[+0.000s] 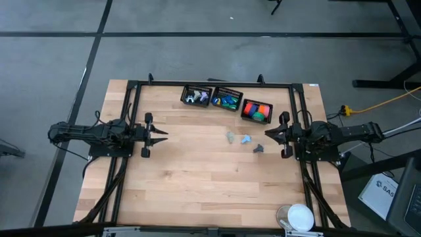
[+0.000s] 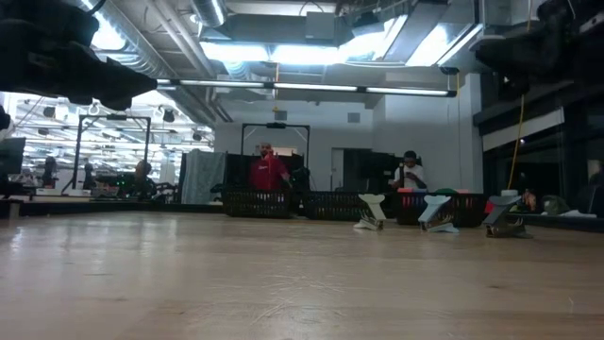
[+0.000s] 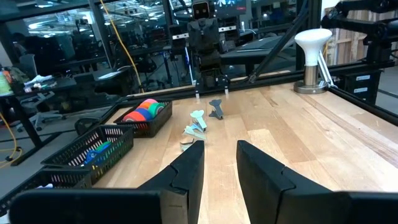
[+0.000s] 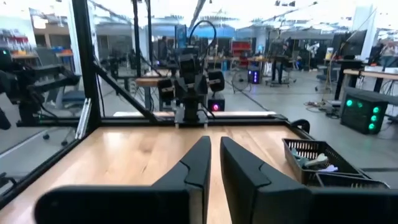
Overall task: Pick and place Stapler, Stapler remover, tape
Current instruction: Put the gray stapler remover into the left black bin
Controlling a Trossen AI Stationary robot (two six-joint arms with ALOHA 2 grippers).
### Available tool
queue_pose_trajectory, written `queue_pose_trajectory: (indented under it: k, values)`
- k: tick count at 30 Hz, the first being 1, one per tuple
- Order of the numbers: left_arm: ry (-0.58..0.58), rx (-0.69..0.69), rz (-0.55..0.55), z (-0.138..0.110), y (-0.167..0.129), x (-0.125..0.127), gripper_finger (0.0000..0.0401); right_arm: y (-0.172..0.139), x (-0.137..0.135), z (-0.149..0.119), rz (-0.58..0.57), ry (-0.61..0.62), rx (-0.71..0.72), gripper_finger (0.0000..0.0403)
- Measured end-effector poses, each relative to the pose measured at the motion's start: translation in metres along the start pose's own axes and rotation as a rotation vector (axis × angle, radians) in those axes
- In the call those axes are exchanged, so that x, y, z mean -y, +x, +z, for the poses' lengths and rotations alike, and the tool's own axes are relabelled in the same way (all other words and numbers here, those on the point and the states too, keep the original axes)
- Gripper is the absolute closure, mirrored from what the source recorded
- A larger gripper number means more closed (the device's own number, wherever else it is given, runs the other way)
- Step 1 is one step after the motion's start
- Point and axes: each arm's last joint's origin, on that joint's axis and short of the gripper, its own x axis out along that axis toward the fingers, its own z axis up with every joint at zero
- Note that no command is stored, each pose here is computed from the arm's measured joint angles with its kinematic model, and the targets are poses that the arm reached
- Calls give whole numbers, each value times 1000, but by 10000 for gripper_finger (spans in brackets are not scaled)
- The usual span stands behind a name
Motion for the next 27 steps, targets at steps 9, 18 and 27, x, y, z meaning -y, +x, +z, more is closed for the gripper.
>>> queue_pose_trajectory:
  k: [9,18,27]
  values:
    - [0,0,0,0,0,0,310,26,-5,22,3,-56,-140,311]
    - [0,0,0,0,0,0,310,63,-12,26,11,-109,-302,259]
    - [0,0,0,0,0,0,310,91,-17,38,34,-248,-342,248]
